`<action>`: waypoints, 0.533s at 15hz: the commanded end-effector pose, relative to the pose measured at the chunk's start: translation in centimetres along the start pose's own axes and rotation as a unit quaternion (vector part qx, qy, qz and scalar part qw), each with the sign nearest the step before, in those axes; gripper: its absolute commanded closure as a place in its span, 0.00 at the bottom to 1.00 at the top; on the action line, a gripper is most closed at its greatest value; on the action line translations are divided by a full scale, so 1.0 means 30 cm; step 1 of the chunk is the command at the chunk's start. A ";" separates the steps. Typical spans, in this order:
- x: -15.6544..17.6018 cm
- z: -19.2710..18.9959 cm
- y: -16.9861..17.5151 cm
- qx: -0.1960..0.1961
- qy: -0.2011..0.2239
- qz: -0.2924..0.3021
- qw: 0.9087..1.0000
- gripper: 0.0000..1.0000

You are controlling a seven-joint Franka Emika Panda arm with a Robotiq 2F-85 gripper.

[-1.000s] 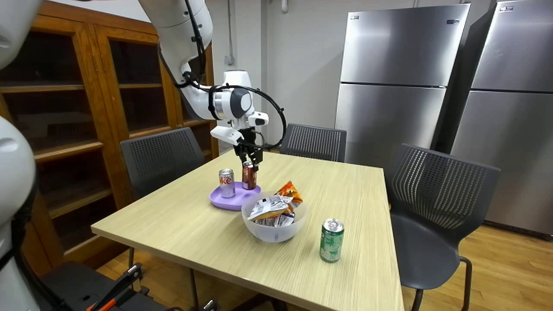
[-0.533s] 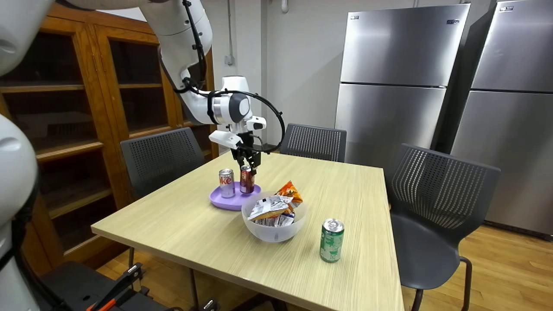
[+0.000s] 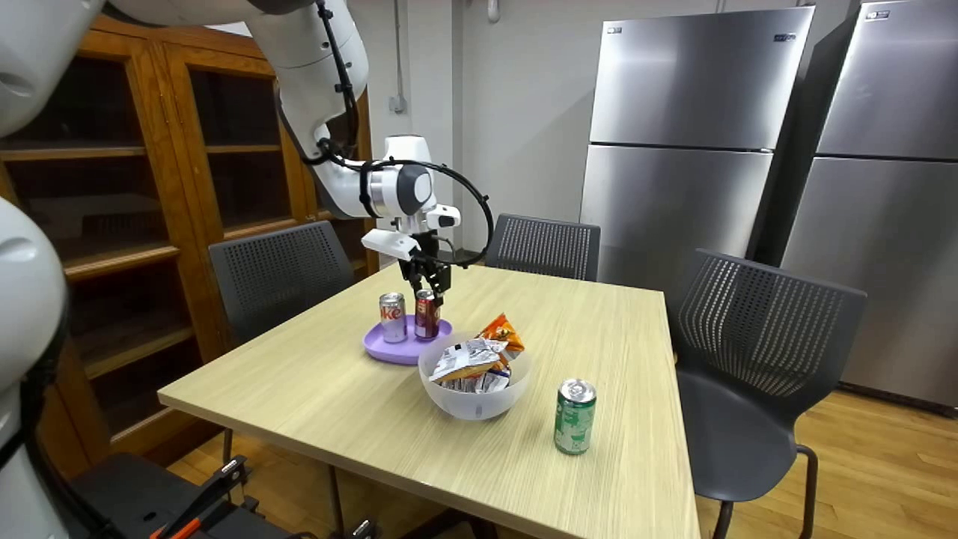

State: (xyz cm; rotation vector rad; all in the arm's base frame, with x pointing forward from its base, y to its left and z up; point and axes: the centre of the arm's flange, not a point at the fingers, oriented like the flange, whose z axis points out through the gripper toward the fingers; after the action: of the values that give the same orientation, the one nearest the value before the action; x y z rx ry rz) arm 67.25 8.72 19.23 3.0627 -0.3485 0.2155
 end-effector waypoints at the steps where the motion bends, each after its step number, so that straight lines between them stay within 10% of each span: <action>1: 0.030 -0.034 -0.013 -0.008 -0.003 -0.016 1.000 0.06; 8: 0.060 -0.136 -0.001 0.012 0.021 -0.003 1.000 0.00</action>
State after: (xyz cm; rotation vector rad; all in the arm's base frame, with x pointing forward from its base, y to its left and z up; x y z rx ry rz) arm 68.23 8.93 21.13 3.0675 -0.3460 0.2635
